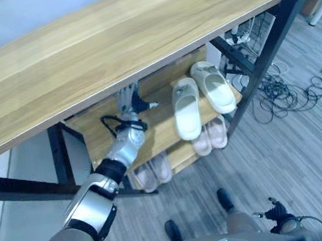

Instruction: Arrange the slippers neatly on the shoe rack.

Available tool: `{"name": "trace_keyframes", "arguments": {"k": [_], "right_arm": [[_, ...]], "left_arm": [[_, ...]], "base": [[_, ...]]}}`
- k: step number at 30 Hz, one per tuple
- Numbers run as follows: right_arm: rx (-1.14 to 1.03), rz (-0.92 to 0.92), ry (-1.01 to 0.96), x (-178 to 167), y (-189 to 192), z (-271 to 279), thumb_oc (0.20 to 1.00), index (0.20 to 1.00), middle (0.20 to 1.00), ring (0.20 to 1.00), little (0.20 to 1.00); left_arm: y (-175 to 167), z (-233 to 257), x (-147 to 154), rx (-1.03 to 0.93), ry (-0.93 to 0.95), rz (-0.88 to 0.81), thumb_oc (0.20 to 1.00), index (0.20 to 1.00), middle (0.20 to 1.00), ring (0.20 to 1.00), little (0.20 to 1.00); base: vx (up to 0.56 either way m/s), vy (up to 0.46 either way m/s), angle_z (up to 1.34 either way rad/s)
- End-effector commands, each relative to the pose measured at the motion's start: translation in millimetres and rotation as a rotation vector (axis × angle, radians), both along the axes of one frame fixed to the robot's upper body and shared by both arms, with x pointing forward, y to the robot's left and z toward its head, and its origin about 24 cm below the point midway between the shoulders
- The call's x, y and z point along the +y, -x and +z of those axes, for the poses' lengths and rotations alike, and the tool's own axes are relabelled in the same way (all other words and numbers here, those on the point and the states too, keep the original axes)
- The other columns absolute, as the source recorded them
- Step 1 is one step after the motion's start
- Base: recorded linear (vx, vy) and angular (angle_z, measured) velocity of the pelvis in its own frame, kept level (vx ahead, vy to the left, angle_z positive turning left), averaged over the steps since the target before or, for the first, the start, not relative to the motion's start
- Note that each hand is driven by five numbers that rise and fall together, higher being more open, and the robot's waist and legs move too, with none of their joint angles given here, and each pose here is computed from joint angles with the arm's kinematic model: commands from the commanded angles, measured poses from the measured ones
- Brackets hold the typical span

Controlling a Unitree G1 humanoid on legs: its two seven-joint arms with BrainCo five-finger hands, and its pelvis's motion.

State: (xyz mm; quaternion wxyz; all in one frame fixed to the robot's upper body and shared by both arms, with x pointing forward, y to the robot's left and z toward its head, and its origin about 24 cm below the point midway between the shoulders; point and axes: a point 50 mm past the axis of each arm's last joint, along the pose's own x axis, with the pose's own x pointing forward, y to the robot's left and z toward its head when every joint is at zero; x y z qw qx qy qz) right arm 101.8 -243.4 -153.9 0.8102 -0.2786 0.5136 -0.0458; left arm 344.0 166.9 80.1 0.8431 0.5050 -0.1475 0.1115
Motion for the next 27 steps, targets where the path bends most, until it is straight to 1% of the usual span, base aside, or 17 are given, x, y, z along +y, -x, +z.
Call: {"name": "trace_keyframes", "arguments": {"k": [1, 4, 5, 9, 15, 18, 23, 27], "right_arm": [[0.026, -0.083, 0.021, -16.0, 7.3, 1.4, 1.0, 1.0, 1.0, 1.0, 1.0], [0.024, -0.094, 0.008, -12.3, 8.1, 0.1, 1.0, 1.0, 1.0, 1.0, 1.0], [0.021, -0.109, 0.007, -12.6, 8.2, 0.1, 1.0, 1.0, 1.0, 1.0, 1.0], [0.025, -0.12, 0.001, -12.0, 10.1, -0.6, 1.0, 1.0, 1.0, 1.0, 1.0], [0.035, -0.132, -0.002, -11.1, 12.6, -1.6, 1.0, 1.0, 1.0, 1.0, 1.0], [0.039, -0.134, -0.003, -10.9, 13.7, -1.9, 1.0, 1.0, 1.0, 1.0, 1.0], [0.03, -0.132, -0.007, -9.8, 11.3, -1.6, 1.0, 1.0, 1.0, 1.0, 1.0], [0.026, -0.133, -0.004, -10.7, 10.4, -1.1, 1.0, 1.0, 1.0, 1.0, 1.0]], "left_arm": [[-11.7, 40.9, -4.1, -0.152, -0.049, -0.051, 1.0, 1.0, 1.0, 1.0, 1.0], [1.0, 27.5, -10.7, -0.127, -0.07, -0.107, 1.0, 1.0, 1.0, 1.0, 1.0], [10.3, 18.9, -14.6, -0.106, -0.087, -0.151, 1.0, 1.0, 1.0, 1.0, 1.0], [17.2, 10.5, -18.0, -0.078, -0.11, -0.184, 1.0, 1.0, 1.0, 1.0, 1.0], [28.9, -4.0, -31.3, -0.014, -0.121, -0.274, 1.0, 1.0, 1.0, 1.0, 1.0], [29.5, -5.6, -33.8, -0.007, -0.12, -0.284, 1.0, 1.0, 1.0, 1.0, 1.0], [30.2, -13.8, -46.1, 0.027, -0.074, -0.301, 1.0, 1.0, 1.0, 1.0, 1.0], [27.9, -21.2, -48.5, 0.051, -0.1, -0.28, 1.0, 1.0, 1.0, 1.0, 1.0]], "base": [[0.0, -0.002, 0.18], [-0.02, 0.008, 0.08], [-0.03, 0.007, 0.05], [-0.01, 0.0, 0.05], [-0.01, -0.001, 0.04], [0.0, 0.0, 0.0], [0.0, 0.0, 0.0], [0.0, 0.0, 0.0]]}}
